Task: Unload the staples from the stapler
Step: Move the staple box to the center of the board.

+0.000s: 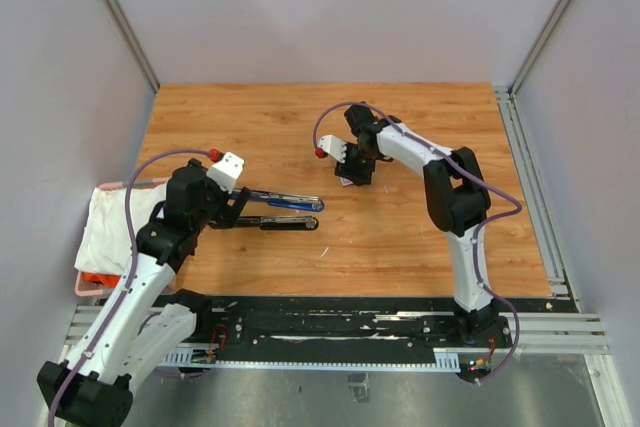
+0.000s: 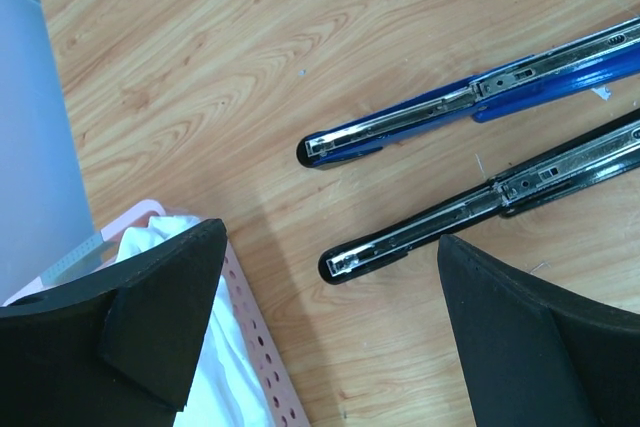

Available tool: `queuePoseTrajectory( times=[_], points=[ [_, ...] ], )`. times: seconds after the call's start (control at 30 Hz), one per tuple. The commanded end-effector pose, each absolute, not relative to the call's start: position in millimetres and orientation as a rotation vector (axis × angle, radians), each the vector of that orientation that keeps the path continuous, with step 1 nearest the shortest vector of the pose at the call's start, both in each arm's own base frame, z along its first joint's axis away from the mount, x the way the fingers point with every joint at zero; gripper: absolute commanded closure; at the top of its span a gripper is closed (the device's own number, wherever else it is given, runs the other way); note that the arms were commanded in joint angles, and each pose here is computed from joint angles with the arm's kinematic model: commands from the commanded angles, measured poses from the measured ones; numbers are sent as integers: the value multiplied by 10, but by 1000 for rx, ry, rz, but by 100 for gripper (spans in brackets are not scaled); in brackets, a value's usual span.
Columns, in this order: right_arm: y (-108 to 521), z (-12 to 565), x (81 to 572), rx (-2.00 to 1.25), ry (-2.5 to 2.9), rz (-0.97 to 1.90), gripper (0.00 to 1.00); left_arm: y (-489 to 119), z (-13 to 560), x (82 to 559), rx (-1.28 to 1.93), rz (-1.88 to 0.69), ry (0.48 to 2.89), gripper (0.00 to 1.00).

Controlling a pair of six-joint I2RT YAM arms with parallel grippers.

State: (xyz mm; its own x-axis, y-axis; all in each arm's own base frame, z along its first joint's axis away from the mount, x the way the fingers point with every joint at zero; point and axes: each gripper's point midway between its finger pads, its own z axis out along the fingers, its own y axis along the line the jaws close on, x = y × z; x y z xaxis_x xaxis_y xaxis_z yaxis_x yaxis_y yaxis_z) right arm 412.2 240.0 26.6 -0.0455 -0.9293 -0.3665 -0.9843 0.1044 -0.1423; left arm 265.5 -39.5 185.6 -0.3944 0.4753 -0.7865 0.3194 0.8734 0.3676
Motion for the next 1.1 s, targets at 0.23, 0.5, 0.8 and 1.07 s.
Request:
queuePoseTrajectory(
  times=[0.23, 0.5, 0.8, 1.07],
  points=[
    [2147, 88, 4391, -1791, 2116, 109, 52, -348, 1896, 2700, 535, 210, 1990, 2],
    [1957, 196, 4602, -1662, 2173, 104, 50, -344, 1892, 2714, 529, 214, 1987, 2],
    [1880, 551, 4580, -1587, 2183, 50, 33, -412, 1843, 2789, 562, 190, 2010, 2],
    [1455, 1327, 4187, -1269, 2267, -73, 23, -520, 1825, 2848, 596, 133, 2006, 2]
  ],
)
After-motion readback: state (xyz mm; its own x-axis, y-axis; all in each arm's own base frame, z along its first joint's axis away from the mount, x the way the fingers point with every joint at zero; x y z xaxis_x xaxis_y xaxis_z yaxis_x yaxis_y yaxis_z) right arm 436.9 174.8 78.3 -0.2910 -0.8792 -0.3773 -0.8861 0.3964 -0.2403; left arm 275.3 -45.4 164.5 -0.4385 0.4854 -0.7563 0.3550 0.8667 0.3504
